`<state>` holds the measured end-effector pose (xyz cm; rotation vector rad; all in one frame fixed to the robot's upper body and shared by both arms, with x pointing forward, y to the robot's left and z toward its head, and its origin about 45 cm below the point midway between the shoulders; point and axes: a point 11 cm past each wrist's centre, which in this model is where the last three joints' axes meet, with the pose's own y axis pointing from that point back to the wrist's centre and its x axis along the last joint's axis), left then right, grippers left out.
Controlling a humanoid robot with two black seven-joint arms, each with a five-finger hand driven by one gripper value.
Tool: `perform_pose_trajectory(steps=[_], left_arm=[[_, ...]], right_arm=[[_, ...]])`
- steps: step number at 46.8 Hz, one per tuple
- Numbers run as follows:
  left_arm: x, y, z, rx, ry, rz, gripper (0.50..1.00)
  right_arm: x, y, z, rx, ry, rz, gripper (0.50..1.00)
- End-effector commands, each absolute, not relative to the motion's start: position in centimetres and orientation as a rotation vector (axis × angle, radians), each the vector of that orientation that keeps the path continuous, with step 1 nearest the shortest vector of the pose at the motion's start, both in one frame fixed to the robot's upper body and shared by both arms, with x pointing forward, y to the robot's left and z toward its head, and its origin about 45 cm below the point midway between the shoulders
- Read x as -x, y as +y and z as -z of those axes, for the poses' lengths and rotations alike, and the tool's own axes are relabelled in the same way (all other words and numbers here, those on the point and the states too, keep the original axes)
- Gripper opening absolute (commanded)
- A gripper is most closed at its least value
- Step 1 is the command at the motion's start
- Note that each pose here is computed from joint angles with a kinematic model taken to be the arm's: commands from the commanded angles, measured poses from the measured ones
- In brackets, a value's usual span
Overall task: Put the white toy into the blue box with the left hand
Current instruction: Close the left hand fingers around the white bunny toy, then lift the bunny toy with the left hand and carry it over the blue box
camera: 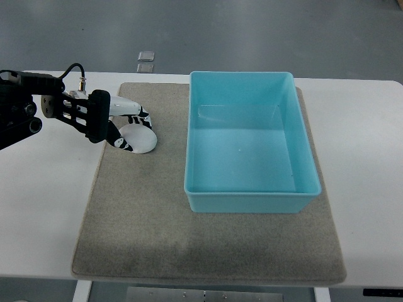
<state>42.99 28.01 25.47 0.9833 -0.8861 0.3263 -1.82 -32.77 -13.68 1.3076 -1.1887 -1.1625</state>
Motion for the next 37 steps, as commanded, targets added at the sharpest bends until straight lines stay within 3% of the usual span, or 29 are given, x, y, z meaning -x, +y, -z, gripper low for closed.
perform_pose_trajectory(steps=[1, 21, 37], left_arm=[[-43.2, 27.9, -25.8, -0.976, -0.89, -0.337, 0.521], [-43.5, 27.8, -26.6, -0.964, -0.898, -0.351, 0.536], [-45.0, 26.7, -30.4, -0.915, -0.971, -0.404, 0.54]], right_arm=[[1.8, -32.8, 13.7, -1.308, -1.189, 1.162, 0.936], [1.8, -32.8, 13.7, -1.308, -1.189, 1.162, 0.936], [1.8, -32.8, 13.7, -1.308, -1.189, 1.162, 0.936]])
